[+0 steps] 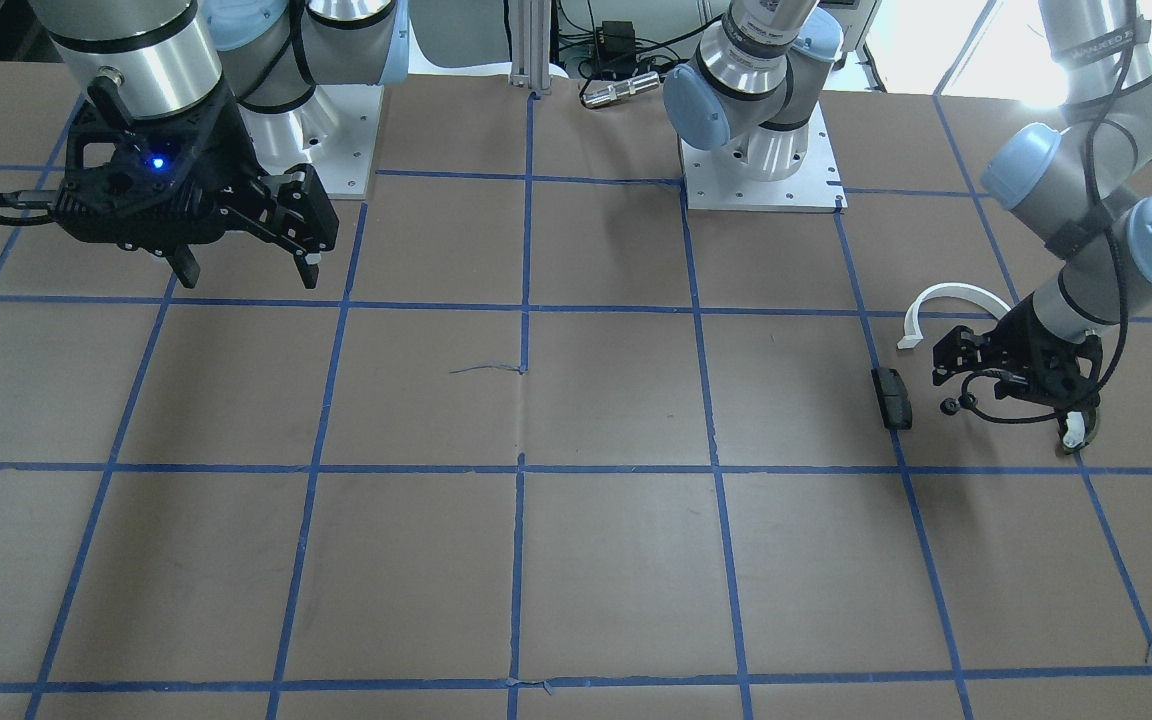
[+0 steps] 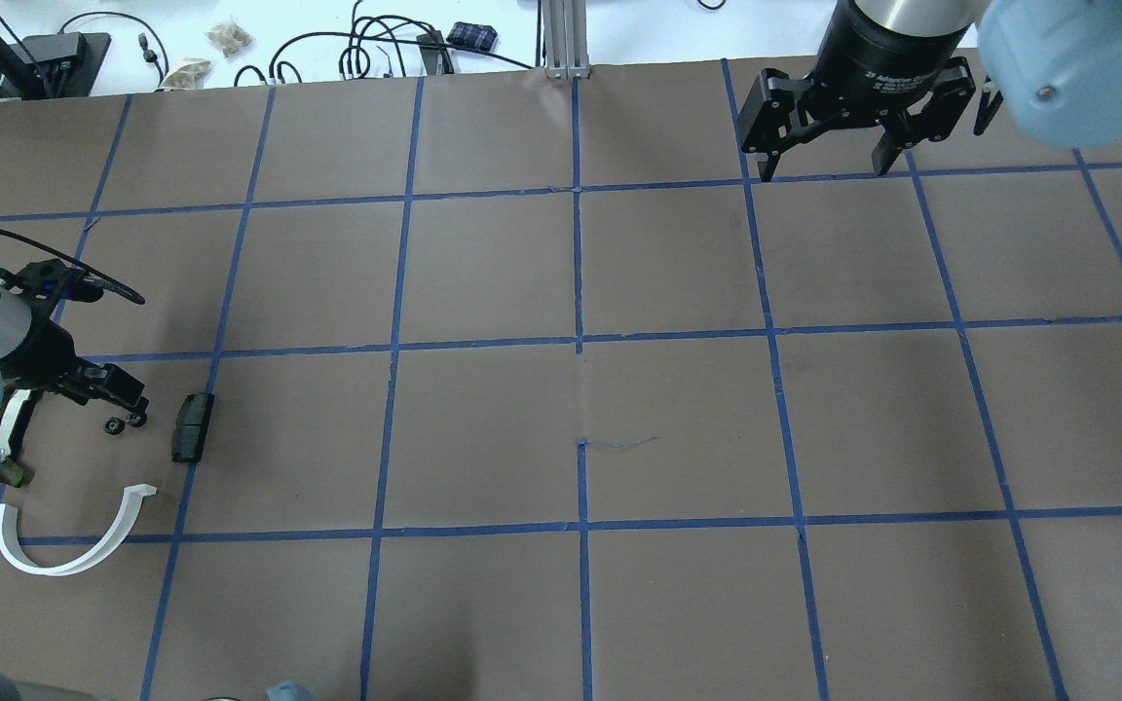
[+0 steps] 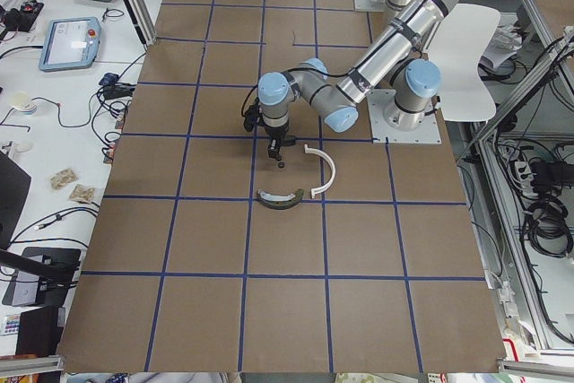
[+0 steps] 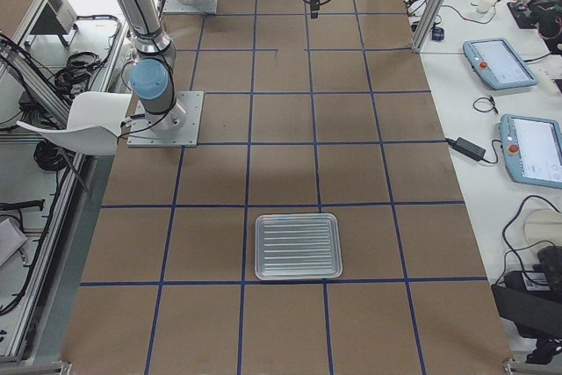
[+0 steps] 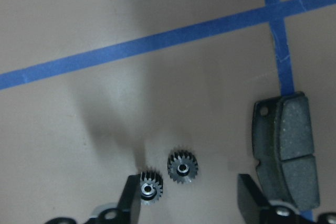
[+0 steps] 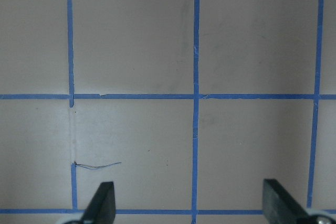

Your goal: Place bearing gear from tray to pile

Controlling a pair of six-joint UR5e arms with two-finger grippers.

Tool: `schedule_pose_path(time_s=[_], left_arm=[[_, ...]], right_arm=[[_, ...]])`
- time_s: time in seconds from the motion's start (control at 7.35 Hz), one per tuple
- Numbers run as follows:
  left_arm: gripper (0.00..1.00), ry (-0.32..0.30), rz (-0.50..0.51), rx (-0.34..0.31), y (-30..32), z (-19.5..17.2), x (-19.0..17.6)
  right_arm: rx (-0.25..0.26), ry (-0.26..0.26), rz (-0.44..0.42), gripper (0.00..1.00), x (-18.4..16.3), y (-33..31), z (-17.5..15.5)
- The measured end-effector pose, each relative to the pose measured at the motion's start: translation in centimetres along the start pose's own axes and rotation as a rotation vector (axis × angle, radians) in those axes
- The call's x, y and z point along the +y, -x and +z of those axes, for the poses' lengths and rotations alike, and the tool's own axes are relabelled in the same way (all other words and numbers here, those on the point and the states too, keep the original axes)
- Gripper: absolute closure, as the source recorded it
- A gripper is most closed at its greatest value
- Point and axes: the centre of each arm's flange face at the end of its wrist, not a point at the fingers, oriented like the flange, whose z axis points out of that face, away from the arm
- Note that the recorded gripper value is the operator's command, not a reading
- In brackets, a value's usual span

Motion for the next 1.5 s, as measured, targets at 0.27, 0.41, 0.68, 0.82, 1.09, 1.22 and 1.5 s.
schedule_pose_path(time_s=[0.27, 0.41, 0.68, 0.82, 1.09, 1.22, 1.5], left_arm=[[0.12, -0.005, -0.038, 0.001, -8.5, -8.4, -4.7], [0.08, -0.028, -0.072, -0.015, -13.7, -13.3, -6.4], [0.05, -0.089, -0.134, -0.042, -25.0, -20.8, -7.4], [0.03, -0.113, -0.146, -0.050, -30.5, -22.4, -7.3], [0.00, -0.120, -0.132, -0.057, -35.1, -22.8, -6.7], [0.00, -0.114, -0.150, -0.053, -34.3, -22.6, -6.7], [0.00, -0.101, -0.199, -0.038, -31.6, -22.9, -6.5]], right_arm=[[0.004, -0.006, 0.000, 0.00, 0.0, -0.1, -0.1], [0.005, -0.007, 0.001, 0.00, 0.0, -0.1, -0.2], [0.003, -0.008, 0.001, 0.00, 0.0, -0.1, -0.3], [0.000, -0.012, 0.004, 0.00, 0.0, -0.1, -0.5], [-0.004, -0.021, 0.013, 0.00, -0.1, -0.2, -1.4], [-0.005, -0.011, 0.014, 0.00, 0.1, -0.2, -1.5], [-0.003, 0.022, 0.013, 0.00, 0.6, -0.2, -1.7]])
